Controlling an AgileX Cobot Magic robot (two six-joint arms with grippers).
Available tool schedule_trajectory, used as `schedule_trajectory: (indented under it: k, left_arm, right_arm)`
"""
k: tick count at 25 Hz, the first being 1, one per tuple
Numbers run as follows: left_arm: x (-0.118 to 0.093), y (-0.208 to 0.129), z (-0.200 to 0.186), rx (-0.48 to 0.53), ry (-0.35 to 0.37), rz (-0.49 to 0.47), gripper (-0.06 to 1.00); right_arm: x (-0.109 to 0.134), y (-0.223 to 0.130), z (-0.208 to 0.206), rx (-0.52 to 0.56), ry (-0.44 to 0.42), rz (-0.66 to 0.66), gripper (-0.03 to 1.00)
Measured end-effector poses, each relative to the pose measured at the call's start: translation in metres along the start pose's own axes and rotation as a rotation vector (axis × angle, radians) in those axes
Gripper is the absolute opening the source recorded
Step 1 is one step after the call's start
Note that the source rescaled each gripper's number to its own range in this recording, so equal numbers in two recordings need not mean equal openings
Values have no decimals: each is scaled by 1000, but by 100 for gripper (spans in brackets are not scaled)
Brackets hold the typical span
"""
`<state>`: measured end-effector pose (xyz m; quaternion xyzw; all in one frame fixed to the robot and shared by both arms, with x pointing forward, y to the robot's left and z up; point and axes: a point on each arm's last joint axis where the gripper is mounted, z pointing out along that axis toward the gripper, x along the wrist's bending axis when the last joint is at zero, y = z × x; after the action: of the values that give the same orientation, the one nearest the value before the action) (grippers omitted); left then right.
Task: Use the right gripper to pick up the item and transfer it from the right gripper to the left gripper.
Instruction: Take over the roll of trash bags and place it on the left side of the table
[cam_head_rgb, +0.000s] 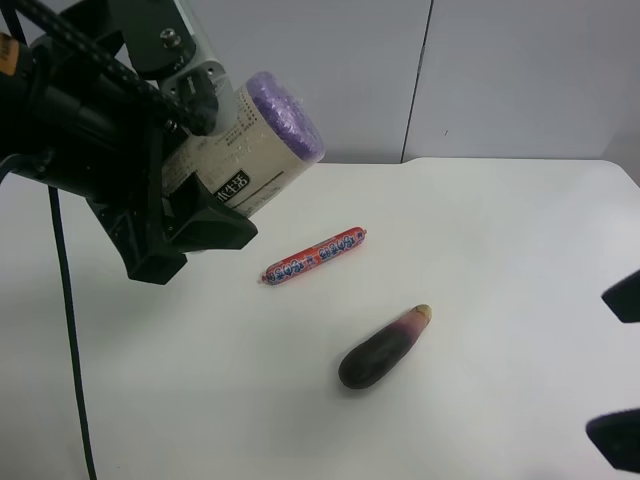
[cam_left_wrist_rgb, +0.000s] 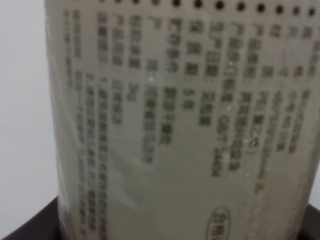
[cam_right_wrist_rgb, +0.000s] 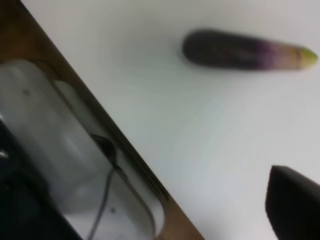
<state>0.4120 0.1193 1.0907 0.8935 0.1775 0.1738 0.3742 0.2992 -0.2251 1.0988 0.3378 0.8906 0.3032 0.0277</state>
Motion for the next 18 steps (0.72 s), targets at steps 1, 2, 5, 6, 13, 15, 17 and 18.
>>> schedule_trajectory:
  k: [1,2,5,6,13,15,17,18]
  left_arm:
    - [0,0,0,0,0,0,0]
    - [0,0,0,0,0,0,0]
    - [0,0,0,0,0,0,0]
    - [0,0,0,0,0,0,0]
    - [0,0,0,0,0,1,0]
    - [0,0,0,0,1,1,0]
    - [0,0,0,0,1,-1,0]
    - [0,0,0,0,1,-2,0]
  right_arm:
    - [-1,-10,1,2,-20,-8,99]
    - [-2,-20,4,9,-39,-8,99]
    - [-4,-48,8,-1,-95,-1,99]
    - [-4,-55,8,-22,-115,9,99]
    - [-3,-81,2,-292,-198,24,99]
    - [-2,-84,-2,-343,-207,19,99]
    - [-1,-85,-4,-357,-209,16,99]
    - [-1,-86,-4,-360,-210,16,99]
